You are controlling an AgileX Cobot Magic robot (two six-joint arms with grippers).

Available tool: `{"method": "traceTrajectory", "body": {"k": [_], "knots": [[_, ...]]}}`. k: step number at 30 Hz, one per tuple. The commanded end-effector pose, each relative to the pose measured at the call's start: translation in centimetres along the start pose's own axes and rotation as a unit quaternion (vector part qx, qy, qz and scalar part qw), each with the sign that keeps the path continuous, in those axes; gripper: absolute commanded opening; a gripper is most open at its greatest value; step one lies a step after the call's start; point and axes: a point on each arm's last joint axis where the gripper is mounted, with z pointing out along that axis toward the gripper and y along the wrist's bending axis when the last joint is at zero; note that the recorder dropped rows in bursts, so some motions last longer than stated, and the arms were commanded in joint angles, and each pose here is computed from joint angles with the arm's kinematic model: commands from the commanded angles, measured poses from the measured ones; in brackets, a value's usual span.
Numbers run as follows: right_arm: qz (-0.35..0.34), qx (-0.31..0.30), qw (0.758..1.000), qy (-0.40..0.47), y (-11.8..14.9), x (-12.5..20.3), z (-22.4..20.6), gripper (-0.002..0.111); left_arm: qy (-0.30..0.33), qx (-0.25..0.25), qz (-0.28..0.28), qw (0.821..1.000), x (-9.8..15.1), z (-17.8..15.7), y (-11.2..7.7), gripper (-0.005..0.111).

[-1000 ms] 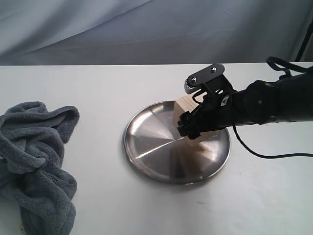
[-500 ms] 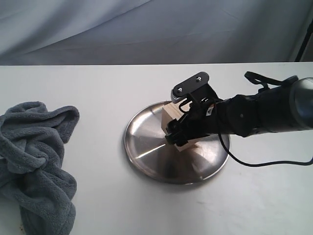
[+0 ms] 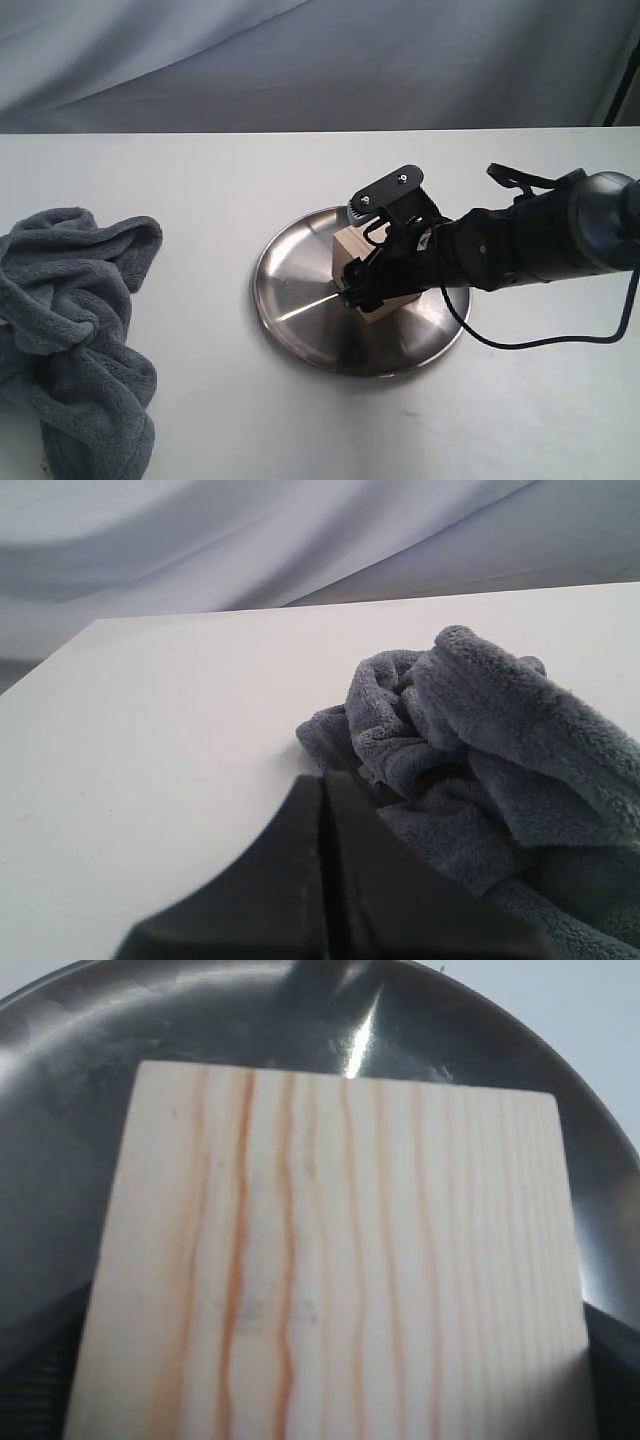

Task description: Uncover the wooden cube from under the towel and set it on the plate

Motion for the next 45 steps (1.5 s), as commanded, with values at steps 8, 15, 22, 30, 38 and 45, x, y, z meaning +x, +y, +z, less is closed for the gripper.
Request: {"method": "traceTrajectory", "body": {"k": [8,15,22,30,38,45], "knots": [[-0.002,0.009,1.0,-0.03,-0.1,-0.8,-0.3,0.058,-0.003,0.0,-0.003,1.0,0.1,0.0,0.0,0.0],[0.002,0.01,0.999,-0.031,-0.1,-0.8,-0.3,0.084,-0.003,0.0,-0.003,1.0,0.1,0.0,0.0,0.0],[0.003,0.014,0.998,-0.055,-0.3,-1.8,-1.4,0.092,-0.003,0.0,-0.003,1.0,0.1,0.0,0.0,0.0],[0.006,0.021,0.994,-0.107,-0.6,-3.9,-4.2,0.092,-0.003,0.0,-0.003,1.0,0.1,0.0,0.0,0.0],[0.03,0.024,0.988,-0.152,-0.9,-5.6,-7.1,0.078,-0.003,0.0,-0.003,1.0,0.1,0.0,0.0,0.0],[0.056,0.006,0.99,-0.128,-1.0,-6.4,-7.8,0.036,-0.003,0.0,-0.003,1.0,0.1,0.0,0.0,0.0]]}}
